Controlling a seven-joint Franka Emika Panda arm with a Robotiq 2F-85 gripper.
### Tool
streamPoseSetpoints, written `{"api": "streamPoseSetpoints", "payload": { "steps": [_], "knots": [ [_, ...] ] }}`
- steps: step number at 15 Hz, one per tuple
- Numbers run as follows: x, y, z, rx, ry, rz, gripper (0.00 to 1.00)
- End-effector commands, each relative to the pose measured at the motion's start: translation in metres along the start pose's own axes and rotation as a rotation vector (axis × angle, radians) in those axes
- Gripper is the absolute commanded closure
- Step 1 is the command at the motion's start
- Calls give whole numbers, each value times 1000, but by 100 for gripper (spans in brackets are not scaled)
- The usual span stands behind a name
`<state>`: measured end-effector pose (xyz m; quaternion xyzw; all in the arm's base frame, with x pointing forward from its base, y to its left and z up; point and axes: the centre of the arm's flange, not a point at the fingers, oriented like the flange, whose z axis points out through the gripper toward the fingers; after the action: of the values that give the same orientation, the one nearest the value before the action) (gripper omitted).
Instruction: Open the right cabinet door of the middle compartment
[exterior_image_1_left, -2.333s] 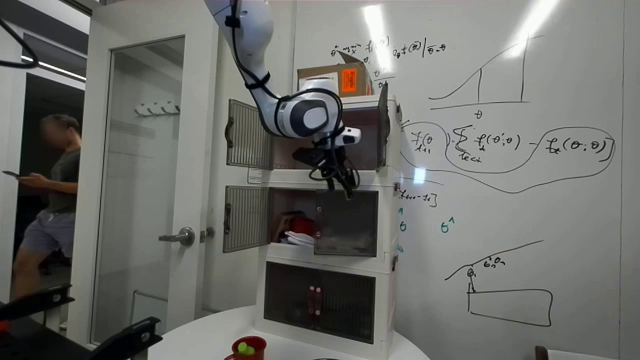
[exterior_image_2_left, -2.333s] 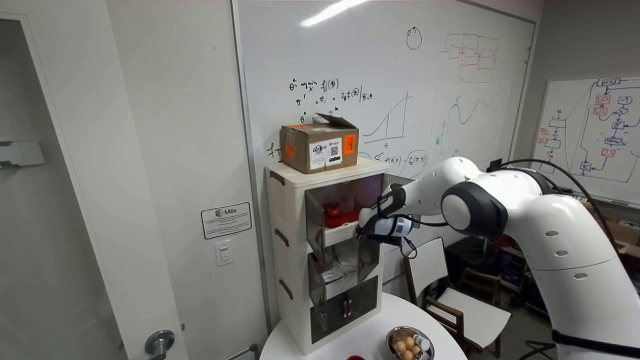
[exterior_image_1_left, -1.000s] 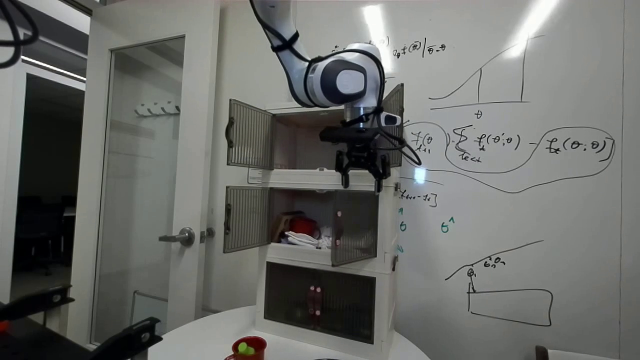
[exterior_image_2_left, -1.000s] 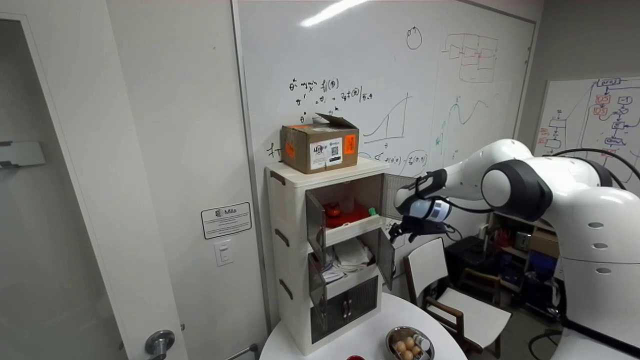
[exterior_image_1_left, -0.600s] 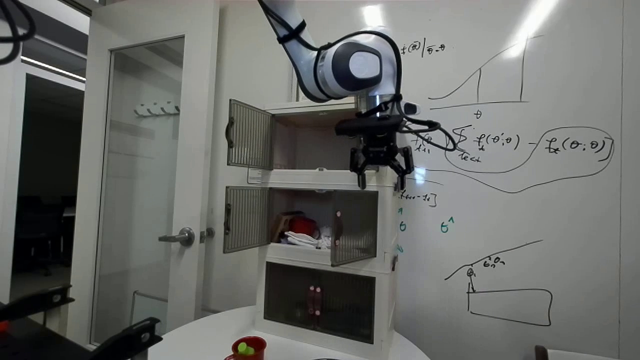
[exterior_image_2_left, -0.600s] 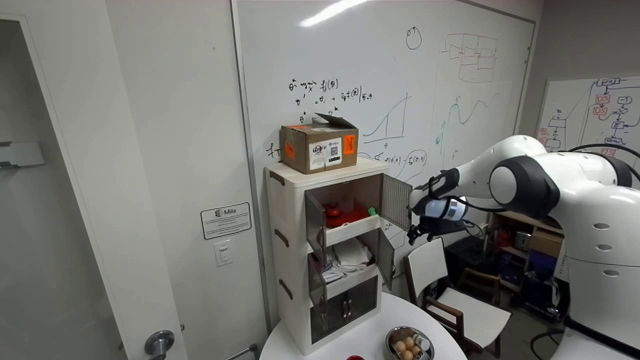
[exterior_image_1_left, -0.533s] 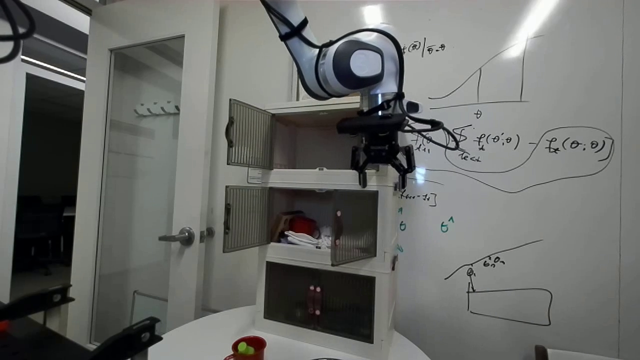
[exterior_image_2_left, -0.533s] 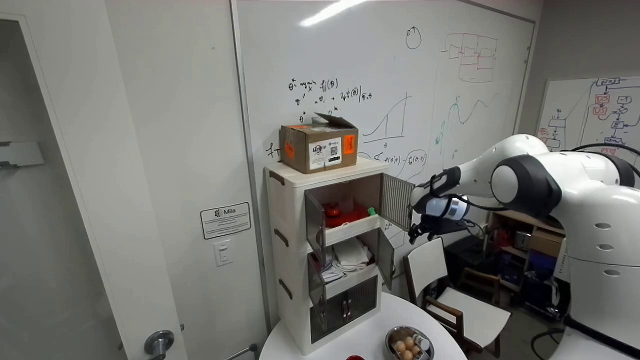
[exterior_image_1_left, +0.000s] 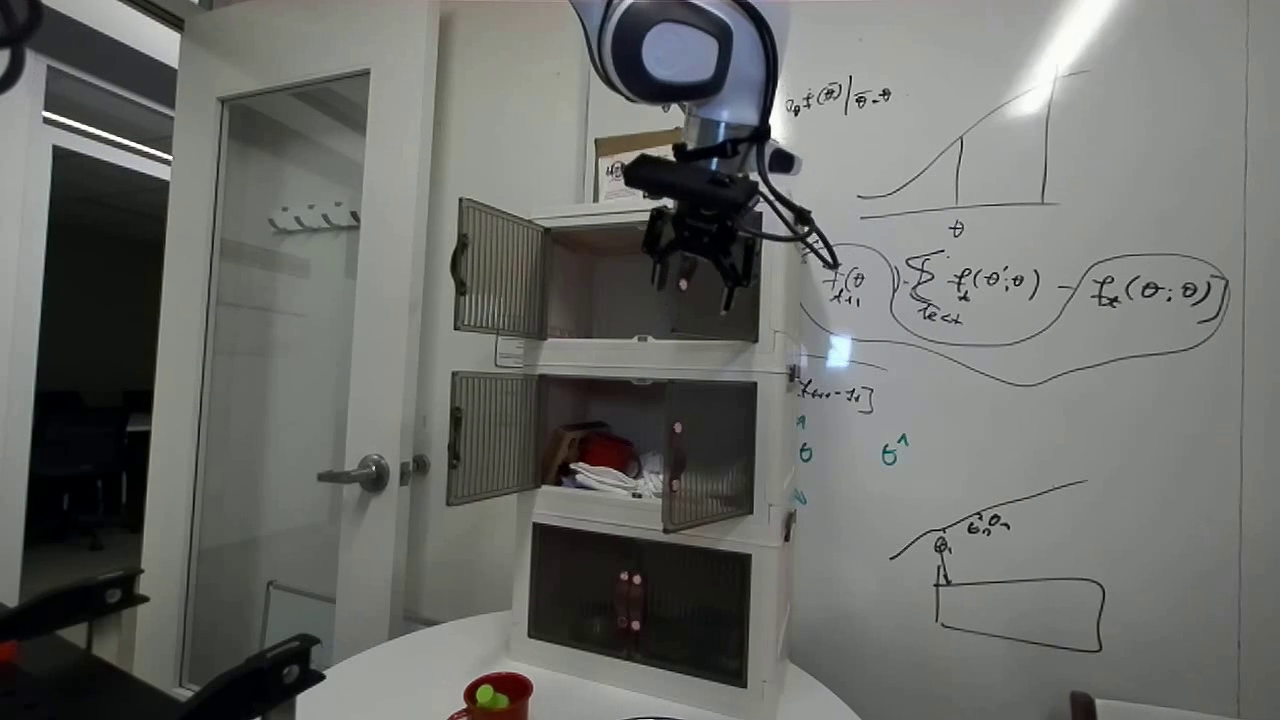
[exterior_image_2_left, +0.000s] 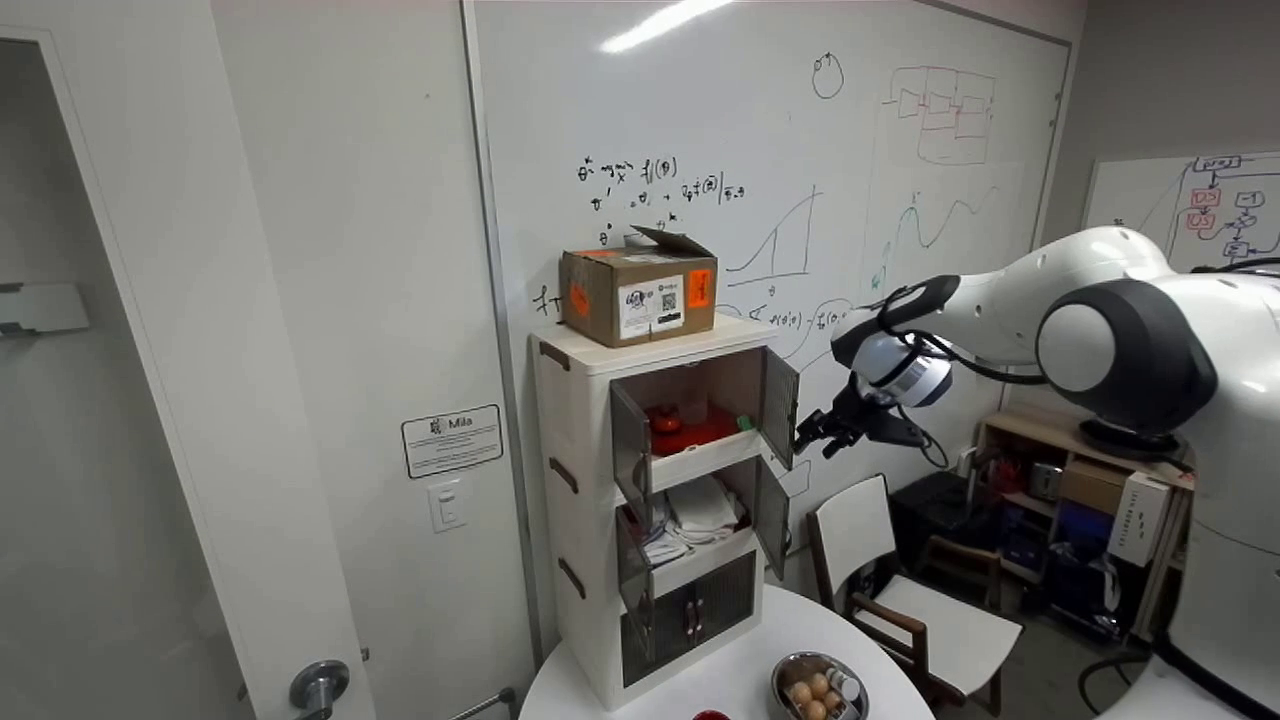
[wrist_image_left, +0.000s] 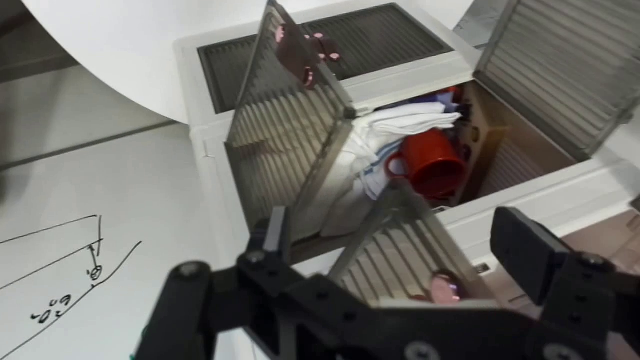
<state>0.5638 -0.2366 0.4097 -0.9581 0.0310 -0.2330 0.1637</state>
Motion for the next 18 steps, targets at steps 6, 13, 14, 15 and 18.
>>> {"api": "streamPoseSetpoints", "payload": {
  "steps": [6,13,14,15,18],
  "knots": [
    [-102,-46,-57,144,15,-100,0],
    [-207,-116,-24,271,-48,-223,0],
    [-218,-129,-13,271,-88,-236,0],
    [-227,-140,-4,264,-120,-249,0],
    [-246,-172,19,198,-213,-318,0]
  ]
}}
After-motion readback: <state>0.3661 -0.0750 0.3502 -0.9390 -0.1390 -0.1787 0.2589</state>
